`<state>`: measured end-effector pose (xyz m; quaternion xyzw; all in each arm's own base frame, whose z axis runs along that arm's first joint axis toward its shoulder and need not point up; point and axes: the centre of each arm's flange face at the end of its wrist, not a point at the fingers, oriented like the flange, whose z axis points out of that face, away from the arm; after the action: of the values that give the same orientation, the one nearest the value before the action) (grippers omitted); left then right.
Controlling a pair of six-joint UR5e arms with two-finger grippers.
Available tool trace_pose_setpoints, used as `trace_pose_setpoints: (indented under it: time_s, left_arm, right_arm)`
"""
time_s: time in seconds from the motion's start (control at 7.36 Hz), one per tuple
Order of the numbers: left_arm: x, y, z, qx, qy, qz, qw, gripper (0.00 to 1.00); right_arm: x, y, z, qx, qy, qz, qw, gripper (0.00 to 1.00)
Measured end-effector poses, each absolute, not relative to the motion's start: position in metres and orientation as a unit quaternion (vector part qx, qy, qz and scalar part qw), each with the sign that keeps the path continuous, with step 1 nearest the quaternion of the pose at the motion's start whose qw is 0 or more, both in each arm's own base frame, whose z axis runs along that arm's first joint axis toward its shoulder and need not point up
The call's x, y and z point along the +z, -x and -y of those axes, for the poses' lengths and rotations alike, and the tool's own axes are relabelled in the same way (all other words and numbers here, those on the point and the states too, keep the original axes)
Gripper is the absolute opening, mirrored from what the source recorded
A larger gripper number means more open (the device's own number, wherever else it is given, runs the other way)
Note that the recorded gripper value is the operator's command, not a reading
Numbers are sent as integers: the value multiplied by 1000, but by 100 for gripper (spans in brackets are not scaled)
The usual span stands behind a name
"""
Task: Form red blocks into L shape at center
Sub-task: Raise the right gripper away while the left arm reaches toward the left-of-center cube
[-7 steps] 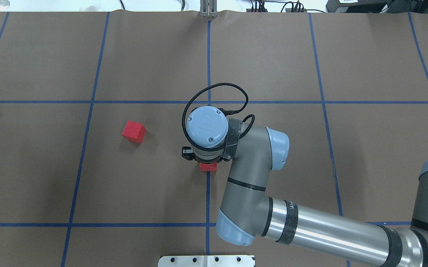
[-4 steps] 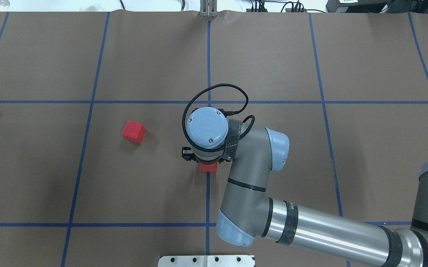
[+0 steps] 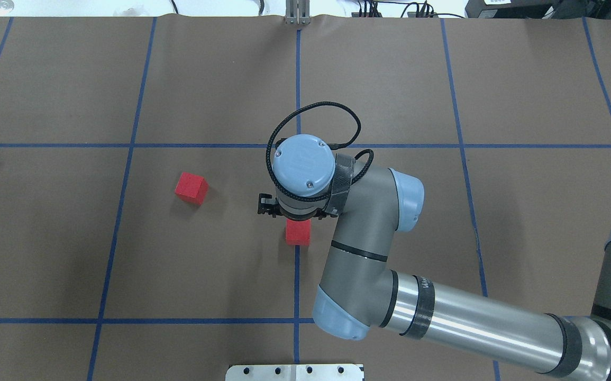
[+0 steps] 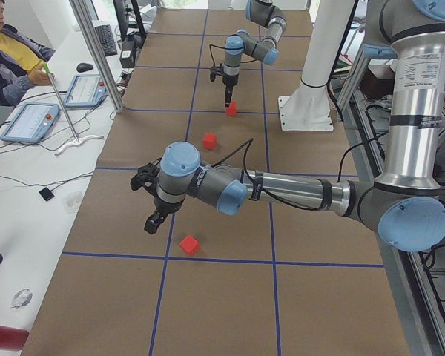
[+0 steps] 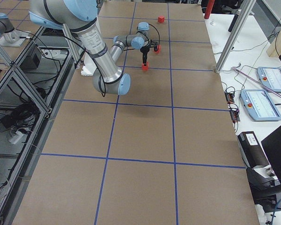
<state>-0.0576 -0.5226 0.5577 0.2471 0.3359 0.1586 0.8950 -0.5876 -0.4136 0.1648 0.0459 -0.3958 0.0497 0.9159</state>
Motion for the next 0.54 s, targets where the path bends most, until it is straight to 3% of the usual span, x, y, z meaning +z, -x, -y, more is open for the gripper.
trace_pose_setpoints:
  time_s: [0.54]
  left_arm:
    - [461,-72,542,175,-254,-395,866,100]
  right_arm:
    - [207,414,536,14,-73,378,923,100]
